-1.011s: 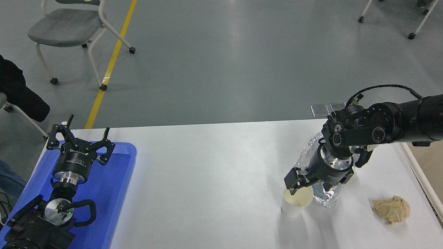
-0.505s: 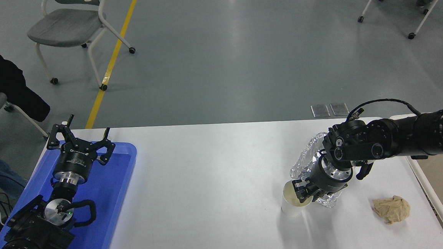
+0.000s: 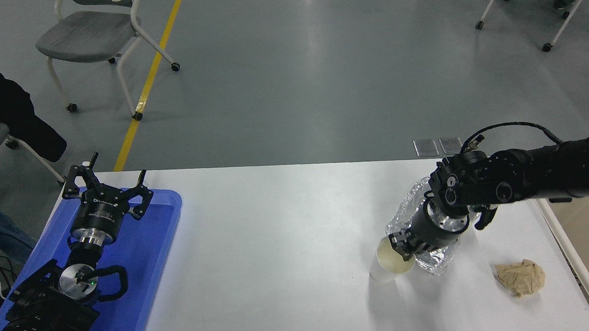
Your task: Pick up paper cup place in dustbin
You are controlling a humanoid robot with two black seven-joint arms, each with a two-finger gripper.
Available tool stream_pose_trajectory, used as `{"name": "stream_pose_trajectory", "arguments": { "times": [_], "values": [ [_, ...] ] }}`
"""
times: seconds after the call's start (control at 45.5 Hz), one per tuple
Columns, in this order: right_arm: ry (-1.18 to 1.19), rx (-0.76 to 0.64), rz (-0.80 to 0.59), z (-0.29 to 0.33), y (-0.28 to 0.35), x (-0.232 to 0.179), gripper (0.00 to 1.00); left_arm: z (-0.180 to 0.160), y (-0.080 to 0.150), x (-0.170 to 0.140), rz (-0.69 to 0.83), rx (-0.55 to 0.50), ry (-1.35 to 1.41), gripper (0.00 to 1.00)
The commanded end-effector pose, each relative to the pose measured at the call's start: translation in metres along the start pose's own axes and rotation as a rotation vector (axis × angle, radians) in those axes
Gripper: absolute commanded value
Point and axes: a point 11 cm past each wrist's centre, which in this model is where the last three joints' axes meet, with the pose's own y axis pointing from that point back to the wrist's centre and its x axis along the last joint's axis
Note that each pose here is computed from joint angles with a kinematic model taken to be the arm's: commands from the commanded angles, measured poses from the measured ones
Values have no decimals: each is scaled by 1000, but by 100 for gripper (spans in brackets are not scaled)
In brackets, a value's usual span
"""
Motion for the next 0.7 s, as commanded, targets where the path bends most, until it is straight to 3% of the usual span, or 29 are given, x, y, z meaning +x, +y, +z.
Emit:
{"name": "stream_pose_trajectory", "arguments": {
  "times": [0.0,0.308,0.681],
  "values": [
    [-10,-21,20,1,79,6,0,0,1,1,4,-1,0,100],
    [38,-58,86,-32,221,5,0,2,1,2,4,-2,-3,100],
    [41,-115,151,-30,261,8,0,2,1,1,3,-2,-4,100]
  ]
}}
